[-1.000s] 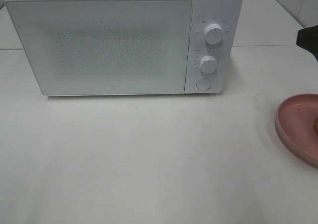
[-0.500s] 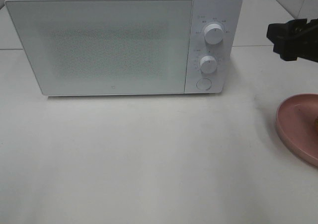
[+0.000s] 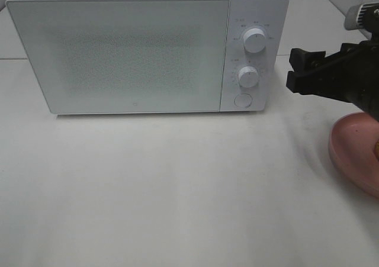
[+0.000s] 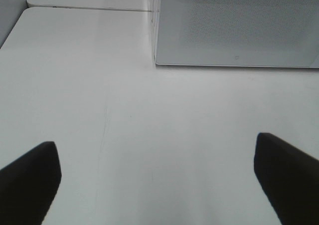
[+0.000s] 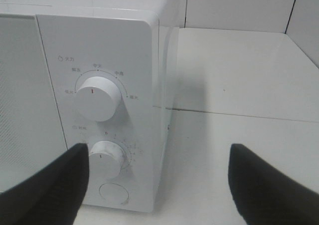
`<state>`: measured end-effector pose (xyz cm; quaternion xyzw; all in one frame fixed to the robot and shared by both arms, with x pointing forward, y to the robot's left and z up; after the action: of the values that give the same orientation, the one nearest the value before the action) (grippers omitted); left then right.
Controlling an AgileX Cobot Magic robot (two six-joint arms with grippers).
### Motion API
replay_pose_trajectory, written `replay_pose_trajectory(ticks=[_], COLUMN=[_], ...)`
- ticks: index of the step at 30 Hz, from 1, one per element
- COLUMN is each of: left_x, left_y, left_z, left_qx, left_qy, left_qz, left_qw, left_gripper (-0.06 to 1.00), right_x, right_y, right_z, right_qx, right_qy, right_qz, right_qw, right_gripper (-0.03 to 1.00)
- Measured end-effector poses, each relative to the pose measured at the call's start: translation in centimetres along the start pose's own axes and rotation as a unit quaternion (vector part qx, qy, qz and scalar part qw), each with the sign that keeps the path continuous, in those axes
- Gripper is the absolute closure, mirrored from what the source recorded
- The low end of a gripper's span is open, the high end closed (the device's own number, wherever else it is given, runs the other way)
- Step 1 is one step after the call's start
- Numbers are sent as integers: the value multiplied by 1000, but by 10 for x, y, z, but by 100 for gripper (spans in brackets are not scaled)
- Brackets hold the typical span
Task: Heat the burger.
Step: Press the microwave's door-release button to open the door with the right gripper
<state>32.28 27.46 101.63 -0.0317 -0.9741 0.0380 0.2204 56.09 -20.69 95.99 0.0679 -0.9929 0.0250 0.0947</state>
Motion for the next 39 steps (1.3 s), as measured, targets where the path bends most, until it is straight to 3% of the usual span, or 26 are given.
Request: replay_pose_trajectory(ticks=[12, 30, 35, 39], left_x=[0, 0, 0, 0], left_y=[0, 0, 0, 0], left_z=[0, 0, 0, 0], left_qx=[0, 0, 0, 0], left_qy=[0, 0, 0, 0], left_qz=[0, 0, 0, 0], left_qw=[1000, 1000, 1000, 1000], left_gripper=[-5, -5, -5, -5], right_x=[-9, -14, -14, -14], right_y=[30, 41, 40, 40], right_z=[33, 77, 79, 79], right_qx=[12, -11, -44, -122], right_qy=[-3, 41, 42, 38], right_qz=[22, 36, 38, 41], right_qw=[1000, 998, 997, 991], right_gripper=[22, 22, 22, 22])
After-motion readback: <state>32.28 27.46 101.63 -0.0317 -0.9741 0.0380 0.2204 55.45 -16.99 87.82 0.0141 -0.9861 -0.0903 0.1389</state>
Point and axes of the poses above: a point on each arm's last joint axis where the gripper is mounted, x pointing back along that axis away from the gripper, y along the wrist's bending axis when the last joint is at zero, z = x × y, the point moved 10 cm from there along -x, pointing out along that axis toward the gripper, and after that the axes turned 1 degree about x, right-handed, at the moved point
